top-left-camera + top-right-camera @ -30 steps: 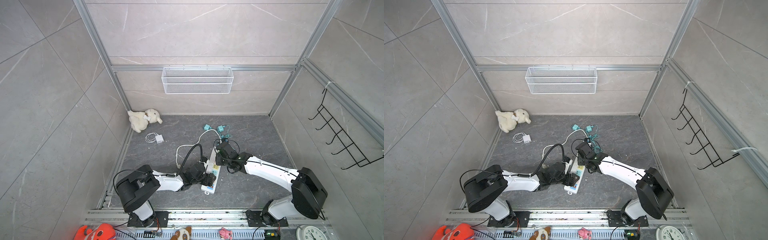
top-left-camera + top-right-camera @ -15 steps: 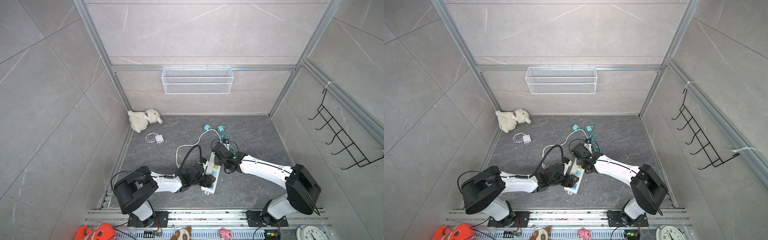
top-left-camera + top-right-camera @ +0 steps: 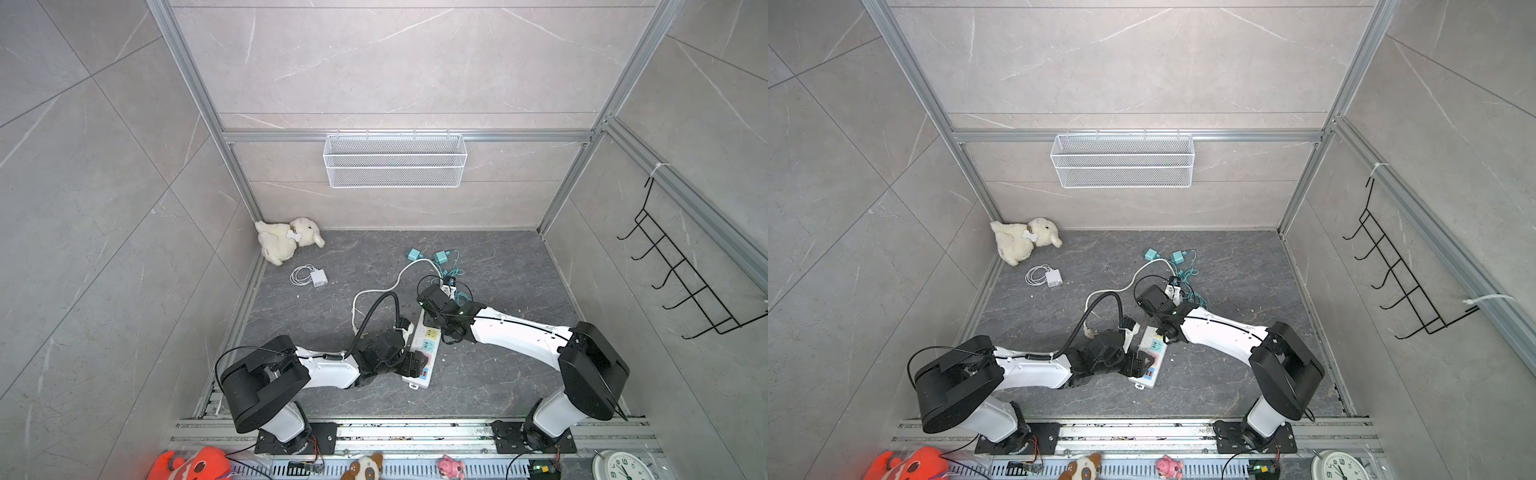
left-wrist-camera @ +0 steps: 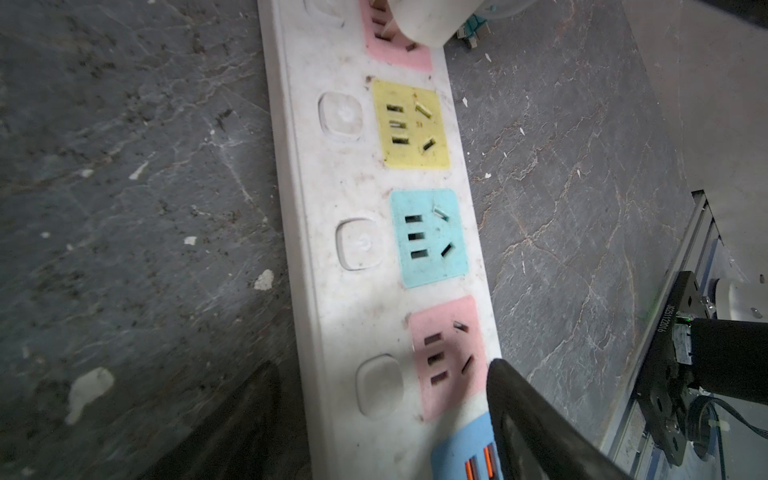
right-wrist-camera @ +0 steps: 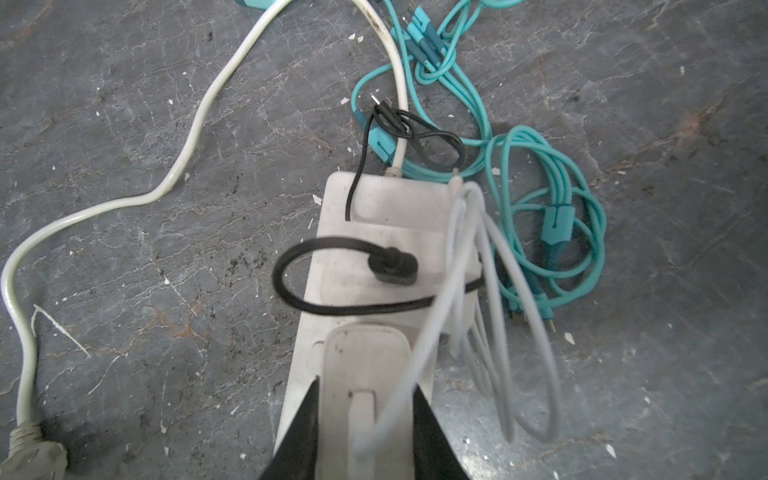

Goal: Insert the plug

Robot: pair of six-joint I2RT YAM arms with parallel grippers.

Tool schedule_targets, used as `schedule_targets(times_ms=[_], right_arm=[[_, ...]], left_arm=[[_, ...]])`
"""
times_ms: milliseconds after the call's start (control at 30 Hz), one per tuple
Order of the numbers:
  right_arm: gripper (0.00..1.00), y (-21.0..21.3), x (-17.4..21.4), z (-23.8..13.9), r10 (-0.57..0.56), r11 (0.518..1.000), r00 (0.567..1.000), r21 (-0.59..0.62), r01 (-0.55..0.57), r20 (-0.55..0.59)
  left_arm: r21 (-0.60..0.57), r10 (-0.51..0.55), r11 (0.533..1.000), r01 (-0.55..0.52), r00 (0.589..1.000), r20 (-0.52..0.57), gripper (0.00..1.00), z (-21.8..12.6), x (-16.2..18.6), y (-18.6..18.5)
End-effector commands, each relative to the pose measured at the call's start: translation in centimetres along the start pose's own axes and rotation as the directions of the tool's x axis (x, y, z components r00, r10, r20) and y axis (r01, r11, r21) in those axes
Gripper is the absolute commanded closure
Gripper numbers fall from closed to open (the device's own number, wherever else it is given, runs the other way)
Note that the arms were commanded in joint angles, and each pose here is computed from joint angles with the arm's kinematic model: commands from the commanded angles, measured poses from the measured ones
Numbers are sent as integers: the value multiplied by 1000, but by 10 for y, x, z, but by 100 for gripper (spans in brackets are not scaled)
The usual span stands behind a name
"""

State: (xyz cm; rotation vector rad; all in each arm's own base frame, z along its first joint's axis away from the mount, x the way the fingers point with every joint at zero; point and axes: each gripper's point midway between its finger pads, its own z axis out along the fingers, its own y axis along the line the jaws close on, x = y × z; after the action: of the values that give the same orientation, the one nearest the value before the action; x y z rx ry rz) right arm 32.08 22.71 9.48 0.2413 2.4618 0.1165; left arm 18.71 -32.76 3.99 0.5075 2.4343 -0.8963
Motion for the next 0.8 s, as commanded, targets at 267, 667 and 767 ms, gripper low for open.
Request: schedule_targets(times_ms=[267, 667, 767], right_arm=[[91, -6, 23, 10, 28, 995, 999, 98, -23, -43], [91, -13, 44, 22, 24, 984, 994, 178, -6, -102], [91, -14, 51, 26, 26, 983, 992, 186, -2, -128]], left_arm=[[23, 4, 1000, -4, 1000, 25, 19, -7, -5, -7], [20, 21, 1000, -23, 996, 81, 19, -22, -21, -13], [-11, 38, 999, -37, 994, 104, 19, -34, -27, -11]])
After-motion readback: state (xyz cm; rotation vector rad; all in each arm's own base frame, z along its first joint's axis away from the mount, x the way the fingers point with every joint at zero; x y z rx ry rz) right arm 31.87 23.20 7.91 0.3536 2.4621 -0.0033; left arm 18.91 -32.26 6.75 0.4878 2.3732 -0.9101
